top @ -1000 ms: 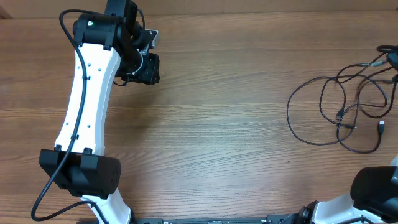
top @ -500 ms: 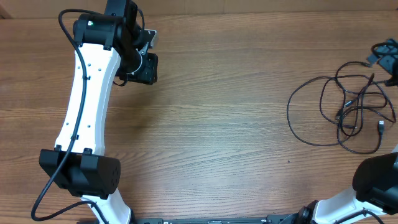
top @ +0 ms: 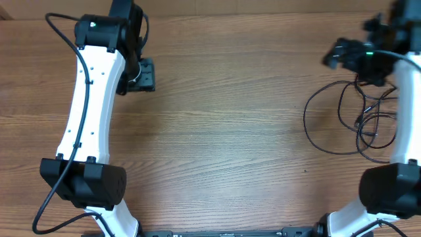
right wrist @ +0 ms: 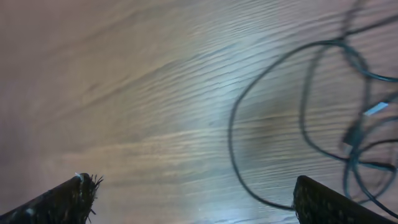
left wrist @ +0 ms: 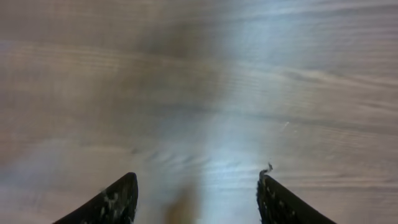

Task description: Untangle cables

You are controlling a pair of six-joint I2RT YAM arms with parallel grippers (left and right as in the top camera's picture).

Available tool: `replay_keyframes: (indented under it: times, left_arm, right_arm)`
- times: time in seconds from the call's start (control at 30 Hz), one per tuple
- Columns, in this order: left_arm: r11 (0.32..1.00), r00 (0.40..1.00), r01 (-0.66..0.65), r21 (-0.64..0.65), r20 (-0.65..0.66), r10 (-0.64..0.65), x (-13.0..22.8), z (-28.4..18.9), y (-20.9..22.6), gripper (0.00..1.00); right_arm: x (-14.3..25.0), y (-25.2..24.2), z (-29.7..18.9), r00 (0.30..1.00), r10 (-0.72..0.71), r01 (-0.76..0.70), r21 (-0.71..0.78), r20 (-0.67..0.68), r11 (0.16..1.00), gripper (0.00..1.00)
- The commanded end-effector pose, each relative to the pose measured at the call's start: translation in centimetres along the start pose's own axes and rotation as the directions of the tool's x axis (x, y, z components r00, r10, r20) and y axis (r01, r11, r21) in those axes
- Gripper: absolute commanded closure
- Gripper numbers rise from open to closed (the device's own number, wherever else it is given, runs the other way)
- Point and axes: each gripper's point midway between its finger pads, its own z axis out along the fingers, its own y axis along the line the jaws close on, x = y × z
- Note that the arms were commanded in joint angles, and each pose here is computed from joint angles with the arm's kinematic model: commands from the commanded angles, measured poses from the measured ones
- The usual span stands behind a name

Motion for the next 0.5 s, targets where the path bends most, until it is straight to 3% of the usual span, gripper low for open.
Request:
replay_keyframes:
  times: [0.0,0.2,0.47]
  left_arm:
    - [0.997,0.998,0.064,-0.032,-0.008,-0.064,0.4,-0.6,2.3,0.38]
    - [0.999,0.998,0.021,0.028,-0.060,-0.019,1.7,0.0,1.9,0.38]
    - [1.000,0.988,0.014,-0.008,-0.156,-0.015,6.9,1.1,3.0,0.38]
  right_arm:
    - [1.0,1.9,0.3,0.995,-0.093,0.095,0.070,-0.019,0.993,0.00]
    - [3.7,5.1,0.7,0.994,-0.051,0.057,0.062,-0.094,0.996,0.00]
    - [8.1,4.1,-0.2,0.964,0.009,0.023,0.115,-0.266,0.993,0.00]
